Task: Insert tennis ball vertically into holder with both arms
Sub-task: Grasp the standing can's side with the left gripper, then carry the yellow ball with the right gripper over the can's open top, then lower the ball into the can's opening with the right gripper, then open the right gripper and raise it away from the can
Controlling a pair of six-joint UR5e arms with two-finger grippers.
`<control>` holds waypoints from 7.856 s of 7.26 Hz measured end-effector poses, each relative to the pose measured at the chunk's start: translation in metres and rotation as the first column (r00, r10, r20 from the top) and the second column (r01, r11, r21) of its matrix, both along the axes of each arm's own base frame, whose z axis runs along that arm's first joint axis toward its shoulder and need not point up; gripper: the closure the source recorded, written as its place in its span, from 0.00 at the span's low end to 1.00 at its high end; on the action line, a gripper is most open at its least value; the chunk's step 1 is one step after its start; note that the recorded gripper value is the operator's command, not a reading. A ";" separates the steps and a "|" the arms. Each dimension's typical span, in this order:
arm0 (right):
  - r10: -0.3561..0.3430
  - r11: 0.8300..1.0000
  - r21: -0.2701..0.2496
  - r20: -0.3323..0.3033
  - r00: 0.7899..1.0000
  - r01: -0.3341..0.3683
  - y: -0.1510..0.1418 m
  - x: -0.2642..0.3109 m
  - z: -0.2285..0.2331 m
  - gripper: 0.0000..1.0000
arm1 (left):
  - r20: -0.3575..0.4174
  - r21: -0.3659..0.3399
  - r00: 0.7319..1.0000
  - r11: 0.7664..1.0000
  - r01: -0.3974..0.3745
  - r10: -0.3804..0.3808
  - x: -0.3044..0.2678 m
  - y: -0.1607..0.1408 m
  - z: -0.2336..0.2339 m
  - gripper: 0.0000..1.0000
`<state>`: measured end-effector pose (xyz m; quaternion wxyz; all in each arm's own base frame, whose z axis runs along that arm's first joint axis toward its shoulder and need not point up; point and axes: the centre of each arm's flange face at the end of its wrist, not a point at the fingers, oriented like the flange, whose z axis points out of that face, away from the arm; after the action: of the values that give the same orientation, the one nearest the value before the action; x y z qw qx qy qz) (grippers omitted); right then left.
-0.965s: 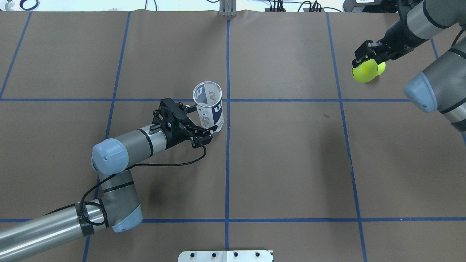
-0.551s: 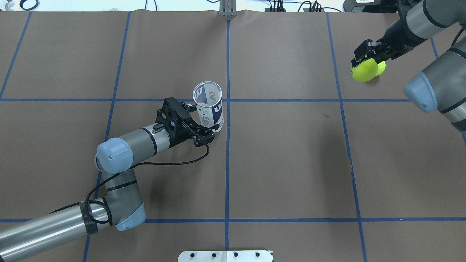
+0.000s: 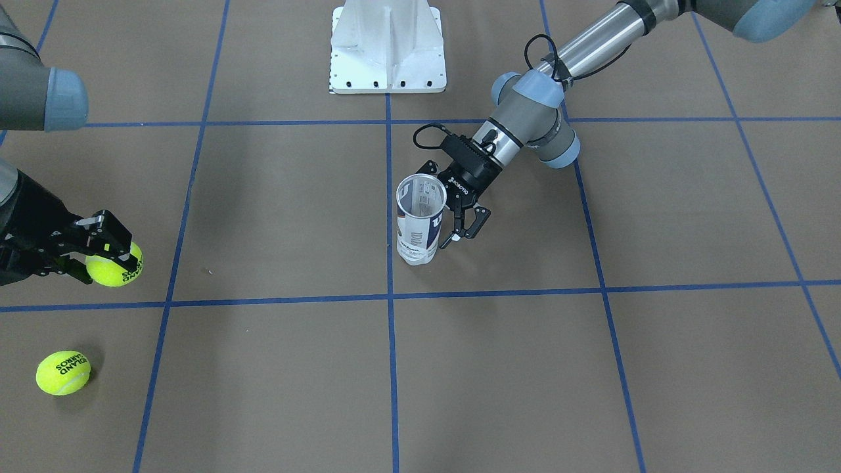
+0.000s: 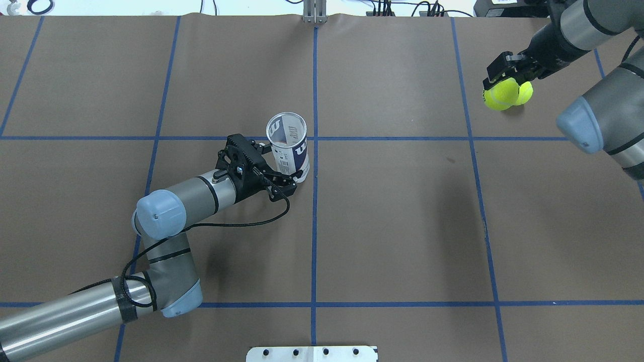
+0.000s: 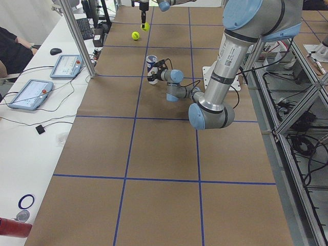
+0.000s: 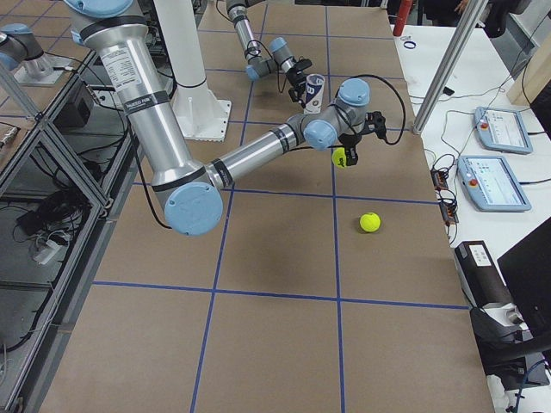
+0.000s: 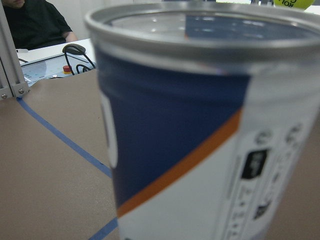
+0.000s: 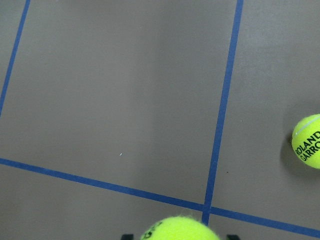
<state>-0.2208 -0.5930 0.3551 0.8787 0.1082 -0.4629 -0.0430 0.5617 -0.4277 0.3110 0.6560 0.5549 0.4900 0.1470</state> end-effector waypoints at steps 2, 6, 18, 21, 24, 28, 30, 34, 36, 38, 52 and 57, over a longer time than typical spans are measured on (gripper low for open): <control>-0.001 1.000 0.007 0.004 1.000 0.001 0.001 0.001 -0.004 1.00 | -0.001 0.000 1.000 1.000 0.003 -0.003 0.005 -0.003 -0.004 0.01; -0.008 1.000 0.007 0.039 0.999 0.008 0.006 0.000 -0.021 1.00 | -0.001 0.000 1.000 1.000 0.005 -0.005 0.010 -0.006 -0.008 0.01; 0.094 0.980 -0.195 0.286 0.954 -0.039 0.023 -0.127 -0.272 1.00 | -0.002 -0.001 1.000 1.000 0.004 -0.004 0.013 -0.008 -0.010 0.01; 0.103 0.981 -0.186 0.296 0.950 -0.048 0.055 -0.181 -0.307 1.00 | -0.004 0.001 1.000 1.000 0.005 -0.005 0.013 -0.008 -0.012 0.04; 0.090 0.983 -0.177 0.282 0.955 -0.040 0.073 -0.213 -0.307 1.00 | -0.011 0.005 1.000 1.000 0.003 -0.003 0.014 -0.008 -0.018 0.17; 0.089 0.981 -0.189 0.252 0.964 -0.041 0.070 -0.227 -0.291 1.00 | -0.011 0.006 1.000 1.000 0.003 -0.003 0.014 -0.008 -0.018 0.23; 0.087 0.980 -0.196 0.239 0.967 -0.040 0.067 -0.232 -0.285 1.00 | -0.010 0.008 1.000 1.000 0.004 -0.004 0.014 -0.009 -0.018 0.23; 0.079 0.978 -0.205 0.225 0.971 -0.032 0.069 -0.241 -0.283 1.00 | -0.010 0.008 1.000 1.000 0.007 -0.007 0.012 -0.011 -0.018 0.23; 0.077 0.978 -0.208 0.222 0.972 -0.030 0.070 -0.243 -0.283 0.34 | -0.010 0.008 1.000 1.000 0.009 -0.009 0.012 -0.011 -0.018 0.23; 0.078 0.978 -0.208 0.222 0.972 -0.031 0.071 -0.243 -0.283 0.04 | -0.010 0.008 1.000 1.000 0.009 -0.009 0.012 -0.012 -0.018 0.23; 0.092 0.978 -0.205 0.223 0.970 -0.046 0.072 -0.240 -0.284 0.02 | -0.014 0.008 1.000 1.000 0.010 -0.010 0.008 -0.012 -0.015 0.03; 0.157 0.970 -0.214 0.191 0.969 -0.115 0.033 -0.200 -0.261 0.01 | -0.016 0.010 1.000 1.000 0.005 -0.005 0.005 -0.009 -0.009 0.02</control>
<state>-0.4207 -0.5595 0.0945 0.8332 0.0543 -0.5449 0.0762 0.5666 -0.4367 0.3019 0.6498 0.5605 0.4931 0.1431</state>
